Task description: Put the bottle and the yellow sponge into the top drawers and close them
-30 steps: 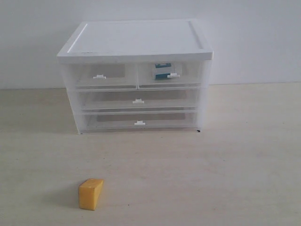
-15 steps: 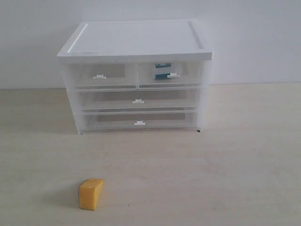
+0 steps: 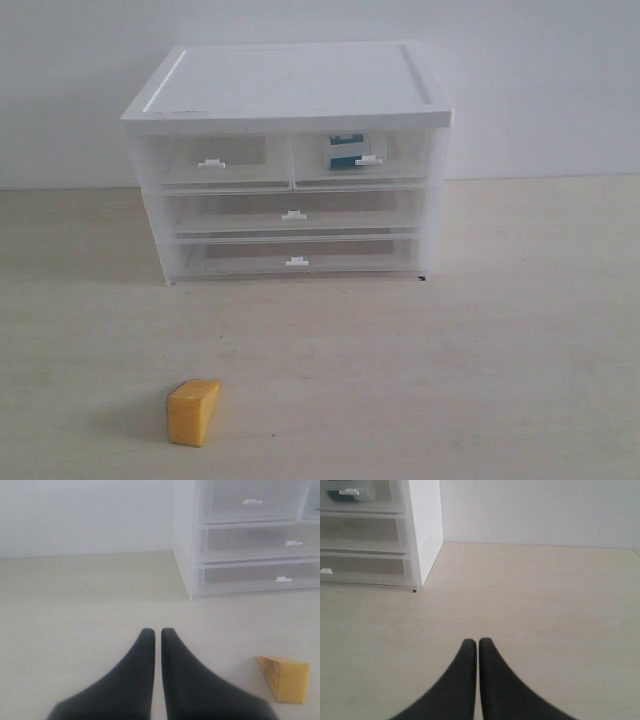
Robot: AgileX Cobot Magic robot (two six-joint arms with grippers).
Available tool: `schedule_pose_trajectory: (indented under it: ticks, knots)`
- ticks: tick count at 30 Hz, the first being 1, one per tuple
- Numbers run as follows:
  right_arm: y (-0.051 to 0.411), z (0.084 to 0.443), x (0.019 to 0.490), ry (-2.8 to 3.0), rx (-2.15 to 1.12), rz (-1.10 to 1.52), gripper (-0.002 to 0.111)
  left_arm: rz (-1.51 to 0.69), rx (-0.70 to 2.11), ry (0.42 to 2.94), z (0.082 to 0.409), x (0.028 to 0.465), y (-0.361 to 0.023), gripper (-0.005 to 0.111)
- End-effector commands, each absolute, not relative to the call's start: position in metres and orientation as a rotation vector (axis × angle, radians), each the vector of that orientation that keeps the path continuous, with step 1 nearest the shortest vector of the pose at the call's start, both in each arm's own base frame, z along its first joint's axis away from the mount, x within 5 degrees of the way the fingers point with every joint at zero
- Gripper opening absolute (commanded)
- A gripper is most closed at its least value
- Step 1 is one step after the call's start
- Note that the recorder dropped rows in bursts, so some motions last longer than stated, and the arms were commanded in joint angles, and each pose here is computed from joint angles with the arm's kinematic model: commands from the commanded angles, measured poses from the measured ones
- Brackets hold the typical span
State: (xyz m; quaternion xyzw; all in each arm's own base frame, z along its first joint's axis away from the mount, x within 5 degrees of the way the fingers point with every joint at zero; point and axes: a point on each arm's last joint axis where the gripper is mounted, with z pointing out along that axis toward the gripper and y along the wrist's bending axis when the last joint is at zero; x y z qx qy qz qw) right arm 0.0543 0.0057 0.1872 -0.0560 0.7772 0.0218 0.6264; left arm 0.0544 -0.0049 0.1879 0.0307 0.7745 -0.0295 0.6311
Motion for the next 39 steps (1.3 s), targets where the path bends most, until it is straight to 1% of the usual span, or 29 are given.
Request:
schedule_pose_trajectory:
  ticks: [1, 16, 17, 19, 21, 23, 25, 27, 28, 30, 32, 34, 37, 39]
  knots:
    - [0.006, 0.184, 0.054, 1.805, -0.127, 0.056, 0.0, -0.068, 0.07, 1.775, 0.187, 0.054, -0.005, 0.004]
    - [0.006, 0.184, 0.054, 1.805, -0.127, 0.056, 0.0, -0.047, 0.086, 1.761, 0.188, 0.055, -0.005, 0.004]
    - [0.006, 0.184, 0.054, 1.805, -0.127, 0.056, 0.0, 0.002, 0.128, 1.708, 0.192, 0.055, -0.004, 0.004]
    - [0.006, 0.184, 0.054, 1.805, -0.127, 0.056, 0.0, -0.083, 0.051, 1.632, 0.2, 0.056, -0.005, 0.004]
    - [0.006, 0.184, 0.054, 1.805, -0.127, 0.056, 0.0, -0.081, 0.045, 1.517, 0.21, 0.056, -0.005, 0.004]
    - [0.006, 0.184, 0.054, 1.805, -0.127, 0.056, 0.0, -0.132, -0.006, 1.4, 0.221, 0.055, -0.004, 0.004]
    - [0.006, 0.184, 0.054, 1.805, -0.127, 0.056, 0.0, -0.213, -0.067, 1.257, 0.233, 0.052, -0.003, 0.004]
    - [0.006, 0.184, 0.054, 1.805, -0.127, 0.056, 0.0, -0.269, -0.091, 1.027, 0.252, 0.043, -0.002, 0.004]
    - [0.006, 0.184, 0.054, 1.805, -0.127, 0.056, 0.0, -0.277, -0.094, 0.99, 0.255, 0.042, -0.002, 0.004]
    - [0.006, 0.184, 0.054, 1.805, -0.127, 0.056, 0.0, -0.298, -0.128, 0.995, 0.263, 0.044, 0.0, 0.004]
    - [0.006, 0.184, 0.054, 1.805, -0.127, 0.056, 0.0, -0.255, -0.115, 1.055, 0.286, 0.055, -0.001, 0.004]
    - [0.006, 0.184, 0.054, 1.805, -0.127, 0.056, 0.0, -0.24, -0.11, 1.128, 0.3, 0.069, -0.002, 0.004]
    - [0.006, 0.184, 0.054, 1.805, -0.127, 0.056, 0.0, -0.202, -0.067, 1.277, 0.319, 0.099, -0.007, 0.004]
    - [0.006, 0.184, 0.054, 1.805, -0.127, 0.056, 0.0, -0.172, -0.029, 1.372, 0.325, 0.122, -0.01, 0.004]
